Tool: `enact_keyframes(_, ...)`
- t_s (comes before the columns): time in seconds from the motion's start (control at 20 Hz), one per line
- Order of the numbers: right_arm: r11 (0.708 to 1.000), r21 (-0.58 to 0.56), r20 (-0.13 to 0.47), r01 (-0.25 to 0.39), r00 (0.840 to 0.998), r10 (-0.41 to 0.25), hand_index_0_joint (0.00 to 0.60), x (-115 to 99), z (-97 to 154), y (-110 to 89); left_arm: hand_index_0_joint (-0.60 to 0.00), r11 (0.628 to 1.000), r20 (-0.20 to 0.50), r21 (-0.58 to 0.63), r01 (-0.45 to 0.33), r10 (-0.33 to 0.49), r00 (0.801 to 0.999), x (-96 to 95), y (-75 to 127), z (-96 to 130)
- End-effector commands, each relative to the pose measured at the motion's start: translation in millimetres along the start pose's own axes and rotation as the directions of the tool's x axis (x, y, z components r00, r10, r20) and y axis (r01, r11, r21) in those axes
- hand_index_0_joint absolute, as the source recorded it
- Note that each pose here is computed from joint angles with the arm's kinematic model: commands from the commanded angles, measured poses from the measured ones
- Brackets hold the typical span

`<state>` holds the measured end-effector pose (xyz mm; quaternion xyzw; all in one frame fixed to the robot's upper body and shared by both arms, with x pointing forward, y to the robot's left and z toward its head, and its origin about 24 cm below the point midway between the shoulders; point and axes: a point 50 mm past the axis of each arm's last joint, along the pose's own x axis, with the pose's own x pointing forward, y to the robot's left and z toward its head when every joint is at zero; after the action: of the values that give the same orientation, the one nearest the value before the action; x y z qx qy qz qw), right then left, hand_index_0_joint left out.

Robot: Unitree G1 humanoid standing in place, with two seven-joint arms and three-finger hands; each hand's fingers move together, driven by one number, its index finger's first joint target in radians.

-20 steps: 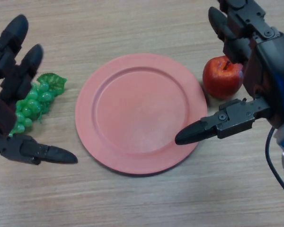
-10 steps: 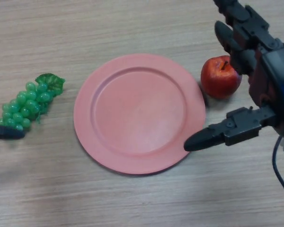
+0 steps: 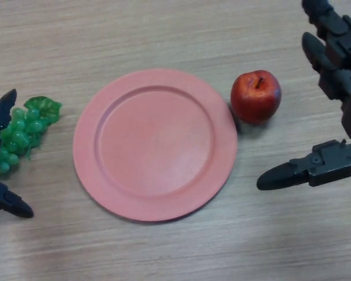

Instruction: Pick up the green grapes and place it on the plate

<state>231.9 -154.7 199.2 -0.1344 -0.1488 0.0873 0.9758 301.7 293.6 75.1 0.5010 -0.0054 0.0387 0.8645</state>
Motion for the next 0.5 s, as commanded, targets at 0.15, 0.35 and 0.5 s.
enact_keyframes(0.15, 1.000, -0.028, 0.248, 0.004, 0.969, 0.002, 0.000, -8.0, 33.3, -6.0, -0.100, 0.986, 0.013, -0.036, -0.164, 0.164, 0.986, 1.1, 29.2, 1.6)
enact_keyframes(0.35, 1.000, -0.021, 0.243, 0.001, 0.970, 0.004, 0.450, -10.6, 33.1, -5.0, -0.487, 0.966, -0.030, -0.075, -0.246, 0.244, 0.969, -1.1, 37.7, -5.5)
enact_keyframes(0.5, 1.000, -0.011, 0.239, -0.004, 0.971, 0.006, 0.600, -14.1, 35.3, -3.5, -0.600, 0.859, -0.209, -0.413, -0.303, 0.234, 0.949, -5.1, 49.8, -17.8)
